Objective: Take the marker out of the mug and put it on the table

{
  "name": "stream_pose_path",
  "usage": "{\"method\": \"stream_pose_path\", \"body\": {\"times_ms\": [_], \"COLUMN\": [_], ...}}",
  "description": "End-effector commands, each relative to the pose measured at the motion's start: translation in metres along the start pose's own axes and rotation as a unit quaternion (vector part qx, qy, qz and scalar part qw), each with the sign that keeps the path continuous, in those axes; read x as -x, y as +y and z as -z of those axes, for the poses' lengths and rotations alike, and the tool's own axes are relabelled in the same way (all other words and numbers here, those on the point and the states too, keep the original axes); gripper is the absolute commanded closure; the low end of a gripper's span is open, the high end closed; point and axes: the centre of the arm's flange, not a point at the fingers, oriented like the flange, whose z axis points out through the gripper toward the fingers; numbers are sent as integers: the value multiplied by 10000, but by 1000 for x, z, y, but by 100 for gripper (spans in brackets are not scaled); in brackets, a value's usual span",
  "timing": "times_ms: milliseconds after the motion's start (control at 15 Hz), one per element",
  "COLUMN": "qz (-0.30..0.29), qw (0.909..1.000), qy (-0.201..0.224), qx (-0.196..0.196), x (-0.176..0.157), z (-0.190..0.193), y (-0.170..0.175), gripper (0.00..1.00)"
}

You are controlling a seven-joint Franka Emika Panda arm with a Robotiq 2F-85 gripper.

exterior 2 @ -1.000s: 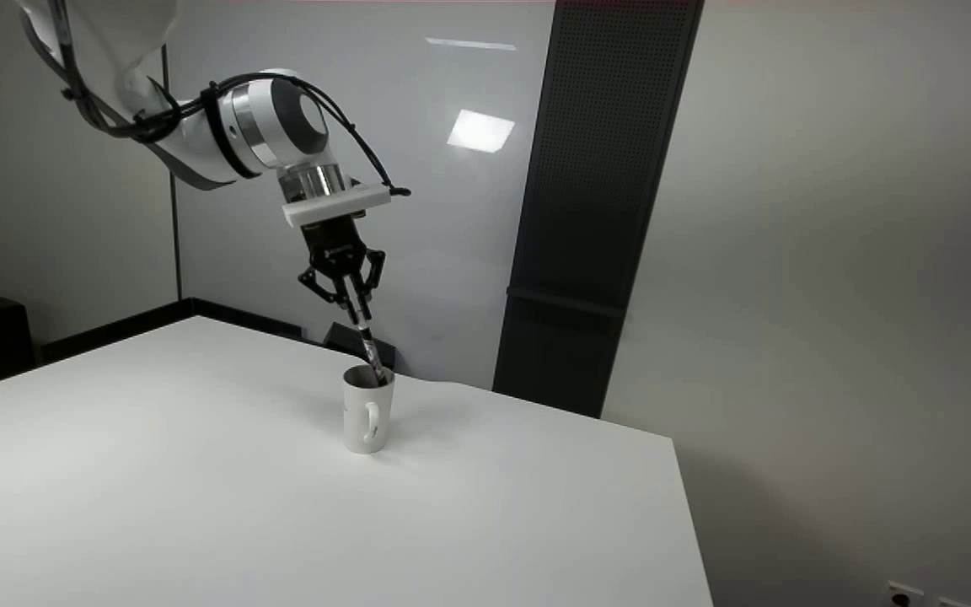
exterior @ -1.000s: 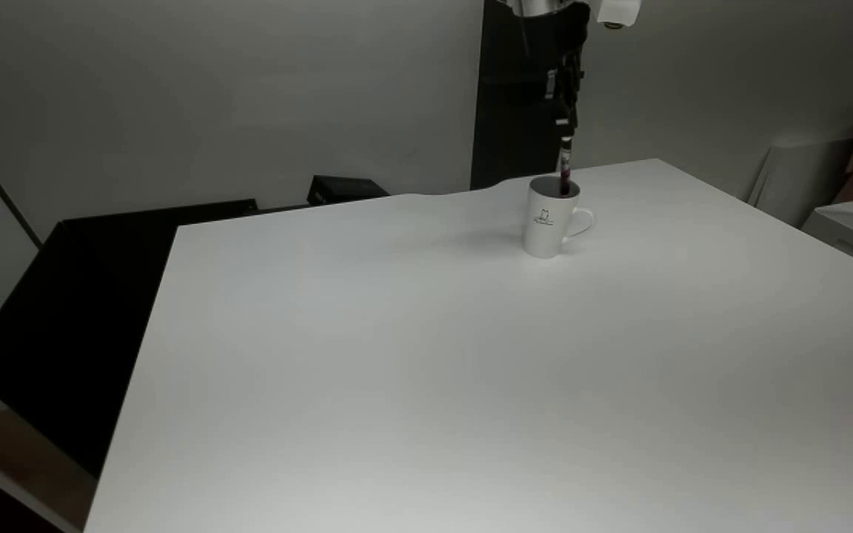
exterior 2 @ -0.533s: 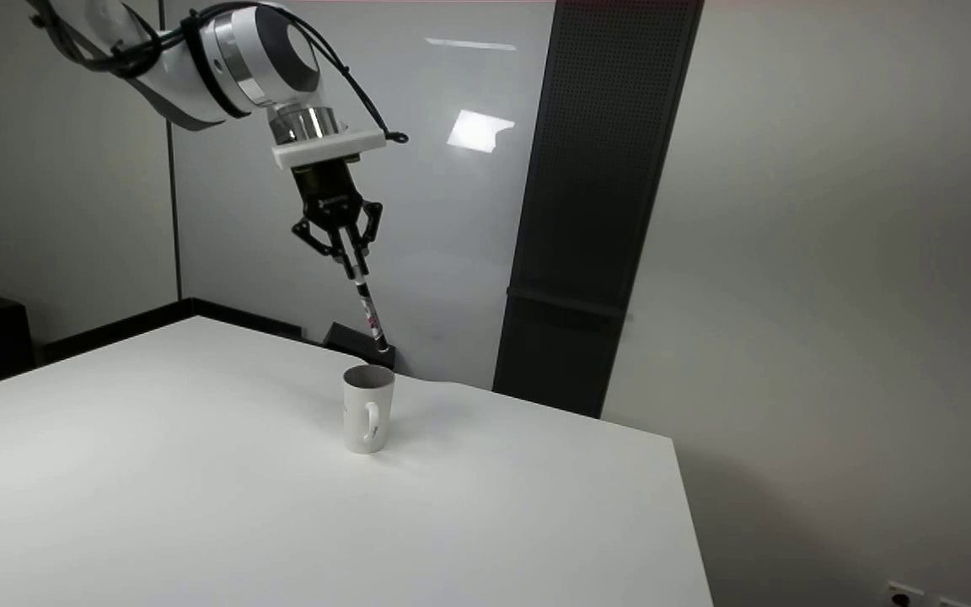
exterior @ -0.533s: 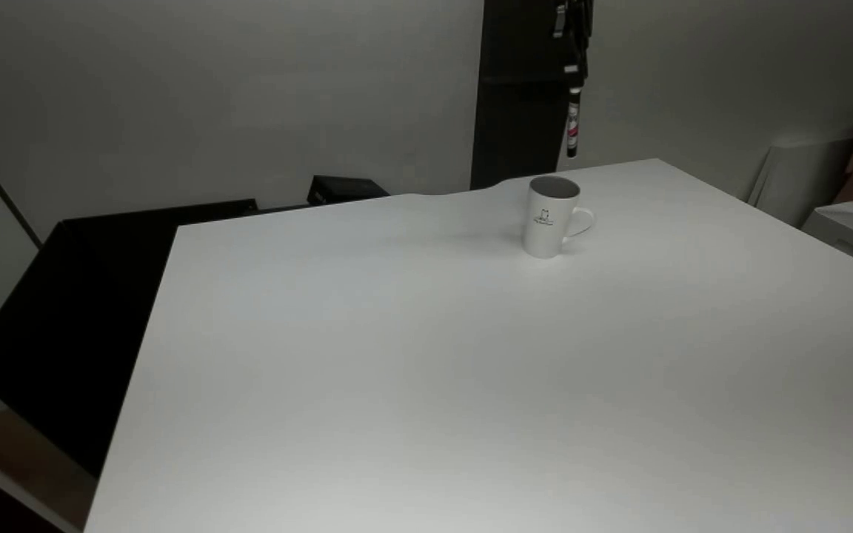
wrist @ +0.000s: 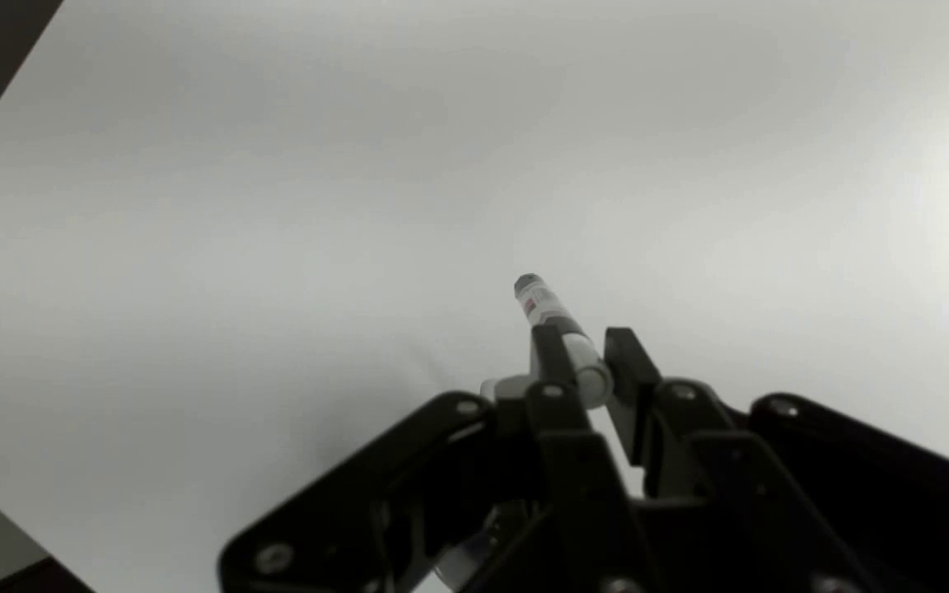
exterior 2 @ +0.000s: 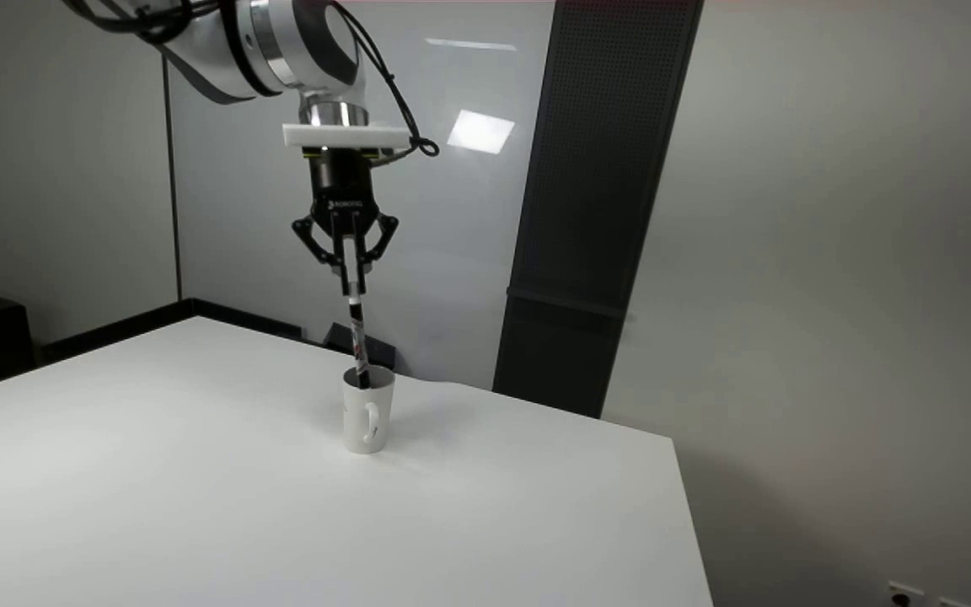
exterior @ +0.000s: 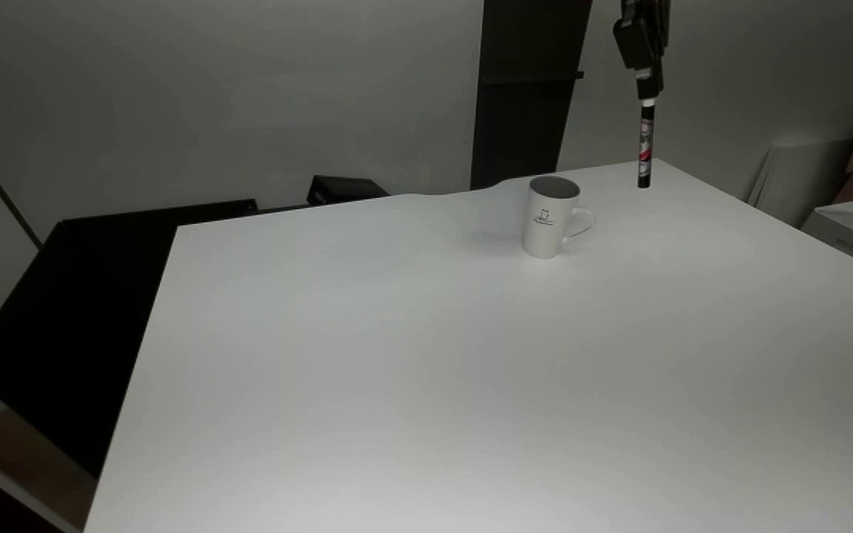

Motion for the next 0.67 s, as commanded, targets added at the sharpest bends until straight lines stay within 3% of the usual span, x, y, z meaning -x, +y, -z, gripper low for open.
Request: {"method": "stream_pose_path", "body": {"times_ms": [0, 267, 600], "qz": [-441, -663, -923], "qw": [9957, 9831, 9560], "qy": [-431, -861, -1426], "qx": [-690, -1473, -2390], "x": [27, 38, 43], "z": [-49, -122, -215], "y": [9, 9, 3], "gripper": [93, 93, 93]}}
